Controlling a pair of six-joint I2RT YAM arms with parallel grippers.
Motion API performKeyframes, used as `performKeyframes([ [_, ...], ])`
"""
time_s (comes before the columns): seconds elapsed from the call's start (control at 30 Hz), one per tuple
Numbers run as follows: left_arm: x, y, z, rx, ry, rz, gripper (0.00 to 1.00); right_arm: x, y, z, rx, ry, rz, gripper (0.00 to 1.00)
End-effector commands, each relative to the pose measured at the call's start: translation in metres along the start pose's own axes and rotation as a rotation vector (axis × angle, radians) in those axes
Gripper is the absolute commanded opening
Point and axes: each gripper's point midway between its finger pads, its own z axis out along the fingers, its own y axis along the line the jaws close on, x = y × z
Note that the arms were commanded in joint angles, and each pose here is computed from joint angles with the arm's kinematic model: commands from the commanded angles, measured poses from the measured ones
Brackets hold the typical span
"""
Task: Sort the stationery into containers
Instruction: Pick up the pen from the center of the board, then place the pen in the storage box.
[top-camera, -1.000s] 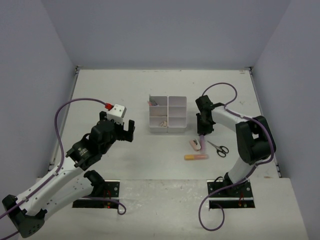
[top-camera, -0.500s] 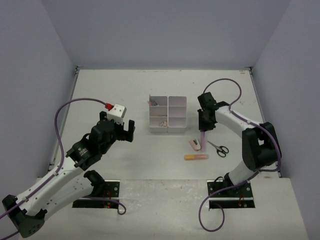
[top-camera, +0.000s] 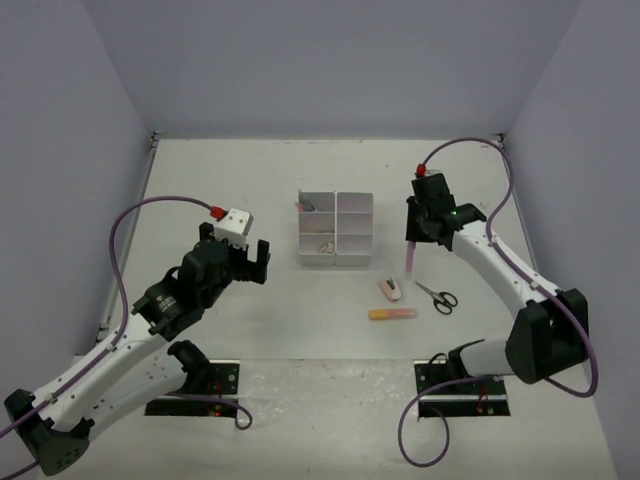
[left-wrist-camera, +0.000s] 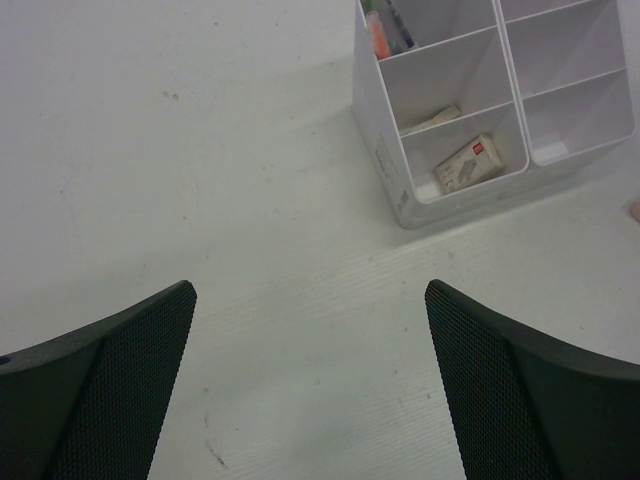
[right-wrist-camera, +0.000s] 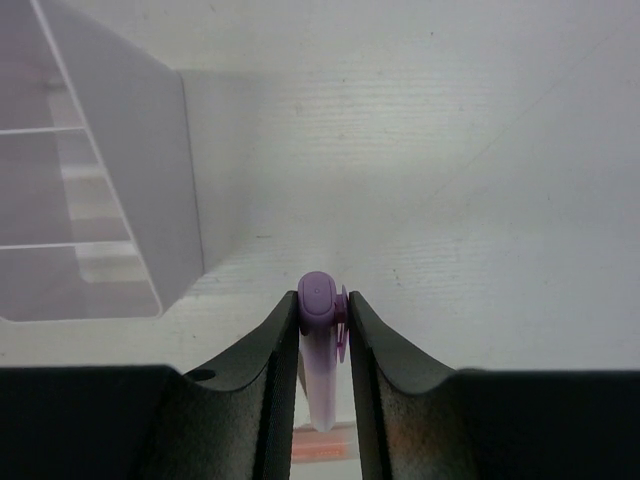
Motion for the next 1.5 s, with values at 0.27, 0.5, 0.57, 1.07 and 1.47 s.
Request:
performKeyframes([
  [0.27,-0.004,0.002,0.002,-0.009,-0.017,0.008,1.0,-0.107,0.06,-0.118,-0.415,-0.619,-0.042,0.0],
  [0.5,-0.003,0.001,0.004,-0.006,-0.009,0.012,1.0,-0.162,0.095,-0.148,-0.522,-0.803,-0.071,0.0],
  [0.57,-0.002,0.0,0.004,-0.003,-0.008,0.012,1.0,-0.178,0.107,-0.152,-0.526,-0.816,-0.106,0.0],
  [1.07,-0.001,-0.005,0.005,0.024,-0.003,0.016,1.0,-0.198,0.145,-0.101,-0.547,-0.881,-0.162,0.0],
  [1.47,0.0,-0.009,0.005,0.045,0.001,0.02,1.0,-0.169,0.161,-0.051,-0.573,-0.79,-0.169,0.0],
])
